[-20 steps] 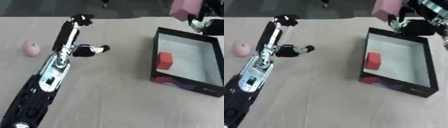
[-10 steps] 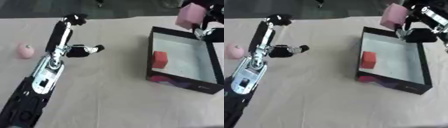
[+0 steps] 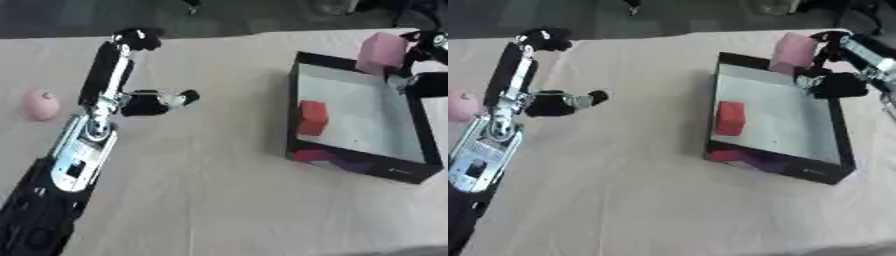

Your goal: Pick up the objects with one hand, pass them to the other hand, and then place them into the box on the other side of the table.

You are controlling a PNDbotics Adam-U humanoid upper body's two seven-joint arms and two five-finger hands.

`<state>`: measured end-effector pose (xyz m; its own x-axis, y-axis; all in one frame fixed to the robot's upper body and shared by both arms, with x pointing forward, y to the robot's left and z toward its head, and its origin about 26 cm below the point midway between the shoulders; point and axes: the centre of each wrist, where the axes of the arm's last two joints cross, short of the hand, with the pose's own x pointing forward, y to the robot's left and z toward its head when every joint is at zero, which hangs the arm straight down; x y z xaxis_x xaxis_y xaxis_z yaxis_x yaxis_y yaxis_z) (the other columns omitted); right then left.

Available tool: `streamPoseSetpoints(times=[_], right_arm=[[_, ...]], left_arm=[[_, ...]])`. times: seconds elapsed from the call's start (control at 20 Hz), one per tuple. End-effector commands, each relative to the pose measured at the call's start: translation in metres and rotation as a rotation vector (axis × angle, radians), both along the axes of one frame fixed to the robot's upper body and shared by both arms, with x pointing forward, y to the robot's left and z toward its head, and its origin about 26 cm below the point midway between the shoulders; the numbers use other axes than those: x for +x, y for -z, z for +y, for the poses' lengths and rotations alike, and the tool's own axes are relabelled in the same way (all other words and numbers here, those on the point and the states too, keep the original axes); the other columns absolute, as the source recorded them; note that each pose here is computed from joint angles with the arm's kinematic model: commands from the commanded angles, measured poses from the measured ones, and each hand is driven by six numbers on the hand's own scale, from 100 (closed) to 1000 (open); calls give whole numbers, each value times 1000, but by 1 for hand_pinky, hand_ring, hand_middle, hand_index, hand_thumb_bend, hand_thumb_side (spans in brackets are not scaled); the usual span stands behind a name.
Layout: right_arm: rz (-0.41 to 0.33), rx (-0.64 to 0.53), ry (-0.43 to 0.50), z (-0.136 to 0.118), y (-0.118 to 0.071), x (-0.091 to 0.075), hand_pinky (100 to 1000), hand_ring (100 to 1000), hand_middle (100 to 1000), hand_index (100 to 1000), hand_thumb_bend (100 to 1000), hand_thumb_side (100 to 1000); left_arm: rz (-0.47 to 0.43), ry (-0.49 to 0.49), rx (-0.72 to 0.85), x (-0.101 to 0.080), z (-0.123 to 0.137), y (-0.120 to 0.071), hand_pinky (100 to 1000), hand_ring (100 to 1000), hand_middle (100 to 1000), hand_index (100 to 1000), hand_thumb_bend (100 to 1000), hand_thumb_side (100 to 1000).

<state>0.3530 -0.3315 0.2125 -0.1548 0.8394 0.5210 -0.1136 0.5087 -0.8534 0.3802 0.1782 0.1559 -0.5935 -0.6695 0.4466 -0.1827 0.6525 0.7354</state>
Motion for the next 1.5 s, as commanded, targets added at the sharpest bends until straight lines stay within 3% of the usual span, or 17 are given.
streamPoseSetpoints(times=[0.05, 0.35, 0.55, 0.75, 1.05, 1.2, 1.35, 1.5], right_arm=[[-18, -56, 36, -12, -8, 3, 914, 822, 455, 732, 100, 199], [19, -111, 70, -20, 6, 11, 923, 856, 523, 791, 100, 200], [31, -125, 70, -24, 10, 15, 957, 948, 672, 929, 100, 197], [43, -138, 52, -25, 11, 16, 979, 1000, 791, 1000, 100, 385], [34, -161, 50, -26, 9, 15, 1000, 1000, 925, 1000, 100, 494], [32, -171, 41, -25, 9, 15, 1000, 1000, 924, 1000, 100, 512], [18, -158, 50, -25, 7, 16, 1000, 1000, 903, 1000, 100, 438], [-15, -81, 36, -21, 2, 14, 1000, 1000, 907, 1000, 100, 464]], left_arm=[[-39, 13, 5, -1, 1, -11, 745, 658, 601, 796, 818, 297], [-43, 21, 5, -2, -1, -12, 744, 659, 602, 795, 824, 296], [-44, 18, 6, -2, -1, -13, 743, 658, 602, 795, 826, 297], [-44, 17, 7, -2, -2, -13, 743, 658, 602, 796, 831, 296], [-45, 16, 7, -2, -2, -13, 741, 658, 601, 796, 837, 294], [-45, 15, 7, -2, -2, -13, 740, 658, 601, 795, 839, 292], [-45, 13, 6, -2, -2, -13, 740, 657, 601, 795, 837, 291], [-45, 12, 6, -2, -2, -14, 738, 657, 600, 795, 835, 292]])
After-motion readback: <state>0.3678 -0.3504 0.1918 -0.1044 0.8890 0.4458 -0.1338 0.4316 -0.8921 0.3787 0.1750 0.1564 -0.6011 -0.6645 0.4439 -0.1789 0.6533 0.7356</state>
